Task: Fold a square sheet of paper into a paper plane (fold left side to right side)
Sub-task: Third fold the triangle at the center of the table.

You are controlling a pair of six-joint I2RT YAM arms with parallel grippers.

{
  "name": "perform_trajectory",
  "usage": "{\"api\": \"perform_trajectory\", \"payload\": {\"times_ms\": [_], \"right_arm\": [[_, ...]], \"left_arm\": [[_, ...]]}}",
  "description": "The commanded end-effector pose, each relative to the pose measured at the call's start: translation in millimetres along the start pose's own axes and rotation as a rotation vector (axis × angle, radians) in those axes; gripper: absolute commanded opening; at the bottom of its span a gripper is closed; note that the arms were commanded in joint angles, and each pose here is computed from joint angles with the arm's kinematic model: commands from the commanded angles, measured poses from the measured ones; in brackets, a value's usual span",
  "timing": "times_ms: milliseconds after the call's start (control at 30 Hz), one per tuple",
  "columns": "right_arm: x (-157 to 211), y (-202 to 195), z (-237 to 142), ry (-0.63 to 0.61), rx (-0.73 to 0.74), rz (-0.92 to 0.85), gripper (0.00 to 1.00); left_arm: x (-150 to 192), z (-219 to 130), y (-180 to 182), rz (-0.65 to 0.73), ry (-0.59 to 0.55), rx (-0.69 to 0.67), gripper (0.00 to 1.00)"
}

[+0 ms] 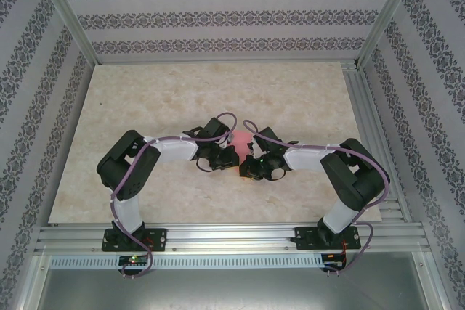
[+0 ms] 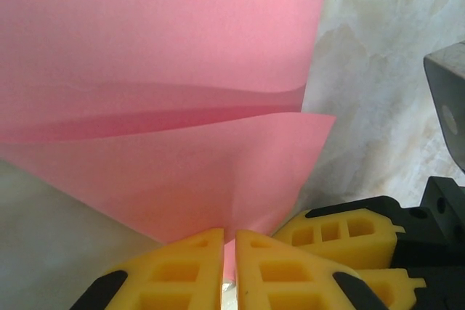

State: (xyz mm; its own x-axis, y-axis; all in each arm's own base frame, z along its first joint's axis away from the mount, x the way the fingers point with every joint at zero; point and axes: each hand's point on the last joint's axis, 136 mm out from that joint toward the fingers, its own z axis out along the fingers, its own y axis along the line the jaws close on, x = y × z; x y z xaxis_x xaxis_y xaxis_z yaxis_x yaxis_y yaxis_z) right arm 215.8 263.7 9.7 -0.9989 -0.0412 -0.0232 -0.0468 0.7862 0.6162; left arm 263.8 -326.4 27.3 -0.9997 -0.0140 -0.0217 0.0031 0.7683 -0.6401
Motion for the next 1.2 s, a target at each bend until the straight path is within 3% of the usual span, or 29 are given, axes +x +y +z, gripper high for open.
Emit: {"api": "perform_trajectory", "payload": {"times_ms": [0,400,1167], "right_arm": [[36.1,-47.3,13.4,0.107,0.189,0.049,0.16],[40.3,-52.0,13.1,0.117,0.215,0.055,0.16],[43.9,-53.9,13.1,0.124,0.226,0.054,0.16]], "left_arm": [[-5.5,5.5,-1.1,0.027,-0.025,-0.036,0.15],[-18.5,12.0,28.9,-0.014,-0.048,-0.112,0.13],[-75.2,-15.8,81.5,-0.061,-0.130,-0.204,0.14]]}}
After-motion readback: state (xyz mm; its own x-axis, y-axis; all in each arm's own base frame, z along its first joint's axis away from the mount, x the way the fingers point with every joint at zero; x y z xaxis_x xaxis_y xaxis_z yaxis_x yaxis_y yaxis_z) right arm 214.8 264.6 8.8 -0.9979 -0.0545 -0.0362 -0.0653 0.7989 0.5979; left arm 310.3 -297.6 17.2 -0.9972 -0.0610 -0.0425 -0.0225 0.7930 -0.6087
